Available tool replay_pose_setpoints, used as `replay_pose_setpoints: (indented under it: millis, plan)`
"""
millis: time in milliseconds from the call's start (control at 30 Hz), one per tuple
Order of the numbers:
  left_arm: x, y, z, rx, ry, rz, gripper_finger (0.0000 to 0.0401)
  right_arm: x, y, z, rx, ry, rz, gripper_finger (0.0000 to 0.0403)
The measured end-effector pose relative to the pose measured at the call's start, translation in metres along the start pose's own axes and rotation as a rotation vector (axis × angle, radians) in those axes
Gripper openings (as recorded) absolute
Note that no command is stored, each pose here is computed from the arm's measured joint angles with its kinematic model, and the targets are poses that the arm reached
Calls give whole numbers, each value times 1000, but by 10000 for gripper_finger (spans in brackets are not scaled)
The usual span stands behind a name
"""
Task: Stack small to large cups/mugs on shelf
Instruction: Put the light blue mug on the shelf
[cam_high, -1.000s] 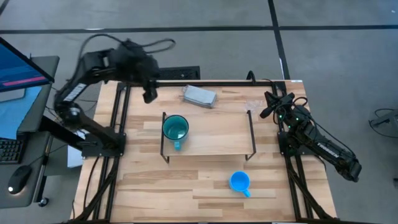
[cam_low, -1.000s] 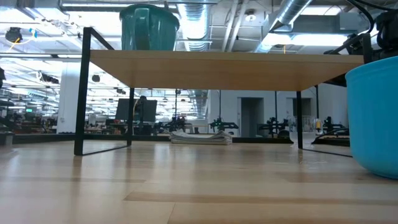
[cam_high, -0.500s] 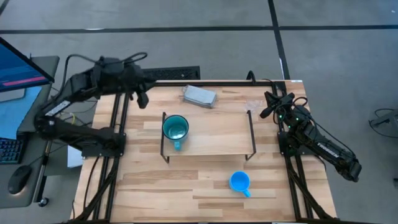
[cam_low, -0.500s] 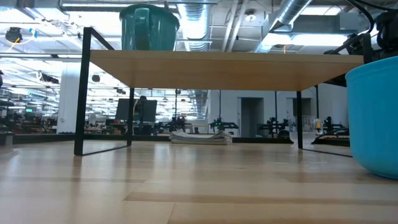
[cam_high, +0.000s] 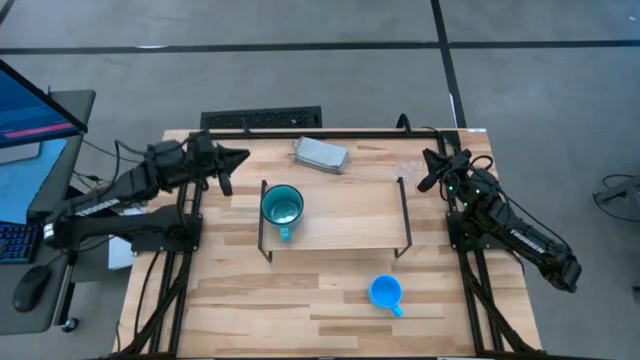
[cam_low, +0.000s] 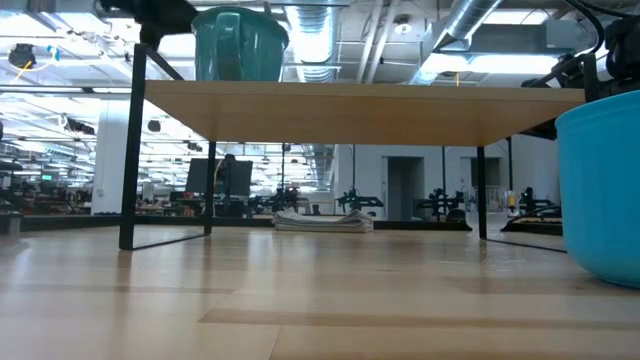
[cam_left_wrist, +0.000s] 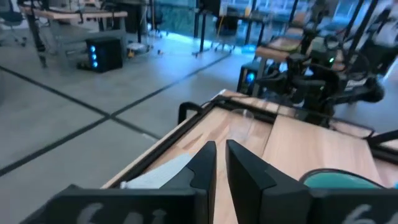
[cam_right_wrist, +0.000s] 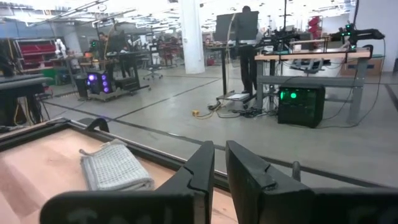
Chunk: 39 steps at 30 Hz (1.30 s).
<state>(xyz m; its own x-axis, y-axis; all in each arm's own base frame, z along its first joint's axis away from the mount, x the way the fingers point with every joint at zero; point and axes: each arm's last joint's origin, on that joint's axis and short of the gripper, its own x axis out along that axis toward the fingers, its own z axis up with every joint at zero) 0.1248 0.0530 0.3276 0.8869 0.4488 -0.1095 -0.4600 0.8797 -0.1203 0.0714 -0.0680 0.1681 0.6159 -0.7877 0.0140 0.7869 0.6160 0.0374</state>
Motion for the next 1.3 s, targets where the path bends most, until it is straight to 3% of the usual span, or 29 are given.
replay_pose_setpoints:
  millis: [167,400,1300]
  plan:
    - [1,4,-33,-27,-43,-16,20,0,0,0,2,-1,4,63]
    - [-4,9,-67,-72,-64,-12,19,0,3,0,3,2,102,63]
    - [-17,18,-147,-148,-43,-91,19,0,3,4,51,-27,107,63]
